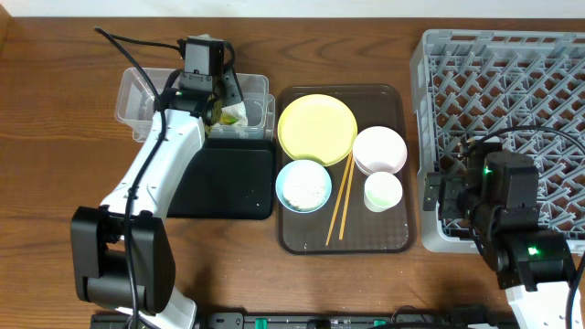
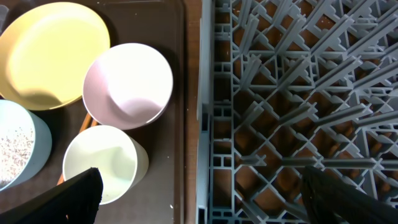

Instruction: Sort waste into correct bins and load items into the dishwasher rack

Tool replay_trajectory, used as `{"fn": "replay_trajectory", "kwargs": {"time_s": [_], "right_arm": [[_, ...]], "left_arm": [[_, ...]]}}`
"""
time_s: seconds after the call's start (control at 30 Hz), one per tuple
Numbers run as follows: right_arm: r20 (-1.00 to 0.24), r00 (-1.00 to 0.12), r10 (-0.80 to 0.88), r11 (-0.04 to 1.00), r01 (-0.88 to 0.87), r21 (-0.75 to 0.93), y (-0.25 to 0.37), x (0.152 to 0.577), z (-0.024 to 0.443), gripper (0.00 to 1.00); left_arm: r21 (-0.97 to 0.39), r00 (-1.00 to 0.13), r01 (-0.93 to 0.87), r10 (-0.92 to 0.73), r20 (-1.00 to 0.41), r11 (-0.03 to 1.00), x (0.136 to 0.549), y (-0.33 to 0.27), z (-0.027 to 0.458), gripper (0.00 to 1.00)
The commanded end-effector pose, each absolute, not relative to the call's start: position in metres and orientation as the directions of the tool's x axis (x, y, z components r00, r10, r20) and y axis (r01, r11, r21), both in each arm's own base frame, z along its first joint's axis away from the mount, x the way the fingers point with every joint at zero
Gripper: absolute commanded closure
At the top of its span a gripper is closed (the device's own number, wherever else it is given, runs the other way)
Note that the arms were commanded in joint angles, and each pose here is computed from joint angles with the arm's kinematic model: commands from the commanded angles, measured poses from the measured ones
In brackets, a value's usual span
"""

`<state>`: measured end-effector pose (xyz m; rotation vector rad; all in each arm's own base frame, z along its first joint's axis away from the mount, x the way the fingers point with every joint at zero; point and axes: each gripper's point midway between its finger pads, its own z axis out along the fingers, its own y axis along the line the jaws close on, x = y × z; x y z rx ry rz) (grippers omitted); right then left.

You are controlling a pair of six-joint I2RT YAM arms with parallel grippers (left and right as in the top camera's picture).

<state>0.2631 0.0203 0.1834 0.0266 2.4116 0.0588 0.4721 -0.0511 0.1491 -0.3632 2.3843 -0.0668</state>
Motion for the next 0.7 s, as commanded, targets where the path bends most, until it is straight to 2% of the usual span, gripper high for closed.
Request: {"fn": "replay_trajectory", "kwargs": {"time_s": [0.0, 0.13, 0.33, 0.5, 0.67], "right_arm": [[-0.68, -0.732, 0.047, 0.998, 0.006, 0.063, 0.022, 0.266, 0.193, 0.01], [-0.68, -0.732, 0.047, 0.998, 0.006, 0.063, 0.022, 0.266, 0.193, 0.01], [-0.68, -0.732, 0.047, 0.998, 0.006, 0.063, 0.022, 0.266, 0.193, 0.01], [-0.68, -0.732, 0.047, 0.998, 0.006, 0.063, 0.022, 0.266, 0.193, 0.01], [-0.68, -0.732, 0.047, 0.998, 0.005, 0.063, 0.022, 0.266, 0.193, 0.01]], "left_arm": [[-0.201, -0.699, -0.238, -0.311, -0.644, 0.95, 0.47, -0.06, 0.156, 0.31], [-0.239, -0.715, -0.178, -0.293, -0.635, 0.954, 0.457, -0.08, 0.172, 0.2], [-0.227, -0.792, -0.04, -0.17, -0.587, 0.973, 0.409, -0.138, 0.184, 0.16], [-0.178, -0.869, 0.101, 0.0, -0.495, 0.979, 0.362, -0.195, 0.16, 0.13], [-0.141, -0.891, 0.236, 0.157, -0.425, 0.961, 0.329, -0.247, 0.129, 0.14]]}}
